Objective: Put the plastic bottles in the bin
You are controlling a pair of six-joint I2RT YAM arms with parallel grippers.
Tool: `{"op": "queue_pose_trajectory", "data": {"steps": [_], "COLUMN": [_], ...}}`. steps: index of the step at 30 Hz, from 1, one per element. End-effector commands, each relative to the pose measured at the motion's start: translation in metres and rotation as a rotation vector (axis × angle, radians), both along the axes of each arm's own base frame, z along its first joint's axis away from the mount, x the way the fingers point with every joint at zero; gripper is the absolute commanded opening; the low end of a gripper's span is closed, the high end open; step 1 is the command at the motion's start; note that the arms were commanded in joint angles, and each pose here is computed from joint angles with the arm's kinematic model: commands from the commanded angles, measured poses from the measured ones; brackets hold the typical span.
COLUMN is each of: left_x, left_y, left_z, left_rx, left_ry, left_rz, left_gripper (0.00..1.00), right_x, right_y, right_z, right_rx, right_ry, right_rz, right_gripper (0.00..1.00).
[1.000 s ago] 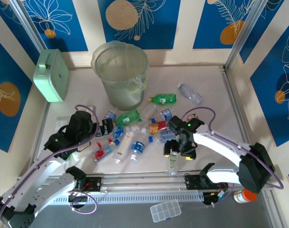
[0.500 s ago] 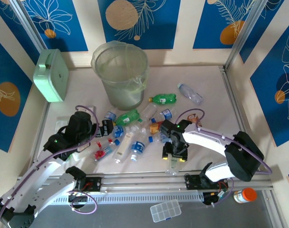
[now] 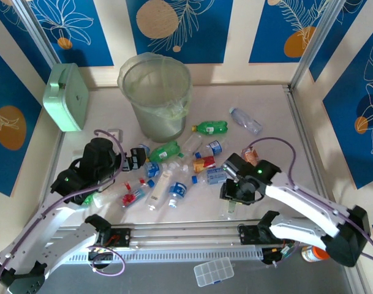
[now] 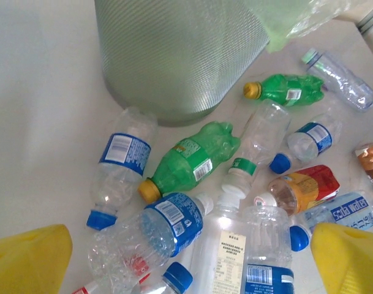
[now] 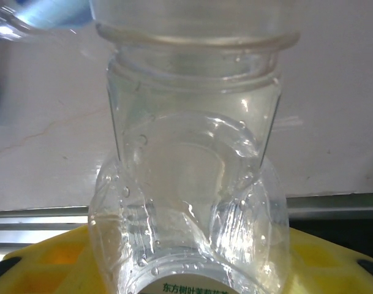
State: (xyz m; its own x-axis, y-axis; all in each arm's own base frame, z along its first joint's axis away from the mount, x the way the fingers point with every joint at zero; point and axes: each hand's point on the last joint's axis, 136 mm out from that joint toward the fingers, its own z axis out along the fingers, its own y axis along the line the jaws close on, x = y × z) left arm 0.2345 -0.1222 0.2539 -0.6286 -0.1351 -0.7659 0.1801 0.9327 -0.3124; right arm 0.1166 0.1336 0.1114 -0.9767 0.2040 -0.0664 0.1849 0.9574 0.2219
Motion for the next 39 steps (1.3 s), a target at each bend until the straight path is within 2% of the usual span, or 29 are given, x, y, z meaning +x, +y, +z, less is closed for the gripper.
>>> {"op": "queue_pose_trajectory", "data": {"steps": [1, 5, 9, 12, 15, 20, 27, 33, 39], "left_x": [-0.003, -0.010, -0.015, -0.017, -0.019, -0.023, -0.023, -0.023, -0.022], "left_y": [0.001, -0.011, -0.011, -0.011, -0.007, -0.002, -0.001, 0.001, -0.001], "left_z": [0.027, 0.049, 0.067, 0.073, 0.076, 0.083, 0.084, 0.082, 0.077], "left_rx": [-0.009, -0.069, -0.099, -0.101, -0.090, -0.065, -0.046, -0.024, -0.022], "left_ry": [-0.092, -0.179, -0.214, -0.210, -0.206, -0.209, -0.206, -0.204, -0.196], "left_rz": [-0.029, -0.117, -0.125, -0.128, -0.120, -0.115, -0.116, -0.110, -0.115], "left_gripper": [0.99, 0.99, 0.99, 0.99, 0.99, 0.99, 0.99, 0.99, 0.99], "right_x": [0.027, 0.075, 0.129, 0.169, 0.204, 0.260, 0.326, 0.352, 0.364], "right_y": [0.006, 0.045, 0.076, 0.099, 0.121, 0.154, 0.202, 0.229, 0.248], "right_z": [0.052, 0.133, 0.208, 0.252, 0.289, 0.328, 0.314, 0.279, 0.234], "right_rx": [0.087, 0.286, 0.401, 0.440, 0.418, 0.425, 0.367, 0.334, 0.281], "right_ry": [-0.236, -0.573, -0.777, -0.878, -0.961, -1.039, -0.985, -0.979, -0.921], "right_rz": [0.041, 0.169, 0.237, 0.286, 0.342, 0.379, 0.407, 0.442, 0.471], "right_gripper": [0.50, 0.50, 0.50, 0.49, 0.50, 0.50, 0.50, 0.50, 0.51]}}
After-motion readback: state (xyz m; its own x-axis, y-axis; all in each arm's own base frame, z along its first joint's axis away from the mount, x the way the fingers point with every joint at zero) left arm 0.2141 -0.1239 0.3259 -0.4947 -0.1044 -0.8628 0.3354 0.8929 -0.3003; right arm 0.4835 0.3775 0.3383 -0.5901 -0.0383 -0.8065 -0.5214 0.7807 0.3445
